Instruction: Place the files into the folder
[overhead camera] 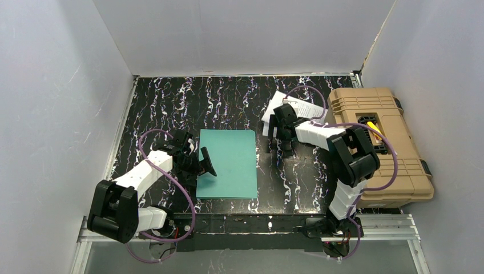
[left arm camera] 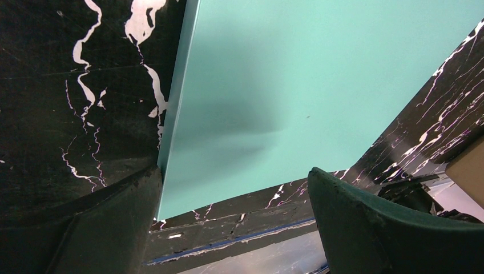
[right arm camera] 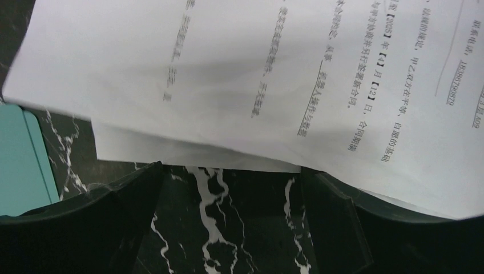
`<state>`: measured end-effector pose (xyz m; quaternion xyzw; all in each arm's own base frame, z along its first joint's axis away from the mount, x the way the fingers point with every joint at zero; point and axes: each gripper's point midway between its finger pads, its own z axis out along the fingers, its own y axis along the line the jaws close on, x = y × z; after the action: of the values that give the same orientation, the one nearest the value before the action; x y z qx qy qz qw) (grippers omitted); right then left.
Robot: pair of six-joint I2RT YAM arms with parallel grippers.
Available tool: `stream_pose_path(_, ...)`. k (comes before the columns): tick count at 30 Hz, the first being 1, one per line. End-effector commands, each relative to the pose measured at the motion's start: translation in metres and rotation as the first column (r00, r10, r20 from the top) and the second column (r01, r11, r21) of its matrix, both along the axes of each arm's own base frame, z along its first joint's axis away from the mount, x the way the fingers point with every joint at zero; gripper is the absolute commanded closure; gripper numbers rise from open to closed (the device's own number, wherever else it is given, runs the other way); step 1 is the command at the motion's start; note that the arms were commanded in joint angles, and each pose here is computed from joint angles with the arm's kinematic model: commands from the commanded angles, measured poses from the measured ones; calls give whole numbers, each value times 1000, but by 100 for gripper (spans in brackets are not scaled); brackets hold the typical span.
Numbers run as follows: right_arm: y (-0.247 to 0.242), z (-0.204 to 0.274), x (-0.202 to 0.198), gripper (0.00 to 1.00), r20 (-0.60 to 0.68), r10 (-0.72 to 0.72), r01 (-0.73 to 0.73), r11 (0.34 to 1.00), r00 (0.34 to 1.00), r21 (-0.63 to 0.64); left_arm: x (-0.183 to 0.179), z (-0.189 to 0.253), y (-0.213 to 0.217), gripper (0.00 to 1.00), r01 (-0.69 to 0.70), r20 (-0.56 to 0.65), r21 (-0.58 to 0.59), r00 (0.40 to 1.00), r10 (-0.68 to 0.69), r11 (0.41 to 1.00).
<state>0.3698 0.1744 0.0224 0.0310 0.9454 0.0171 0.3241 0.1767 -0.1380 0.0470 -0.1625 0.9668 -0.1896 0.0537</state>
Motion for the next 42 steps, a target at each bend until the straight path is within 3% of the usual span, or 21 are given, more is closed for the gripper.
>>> stream_pose_path(1,-1,-28,7,1,-106,11,-9,1000,994,15,-11,-2,-2,2,21,-30,-18,999,-22,1000)
stream_pose_path(9,11,-11,18,1,-106,53,-45,997,993,69,-7,-5,-10,2,43,-34,-34,998,-44,998)
stream_pose_path(33,3,103,-76,1,42,194,-198,943,980,266,17,-18,-96,4,178,-17,-12,984,-179,984)
stream_pose_path(42,21,111,-99,1,55,266,-267,890,962,368,-7,-23,-55,5,29,25,73,999,-31,997)
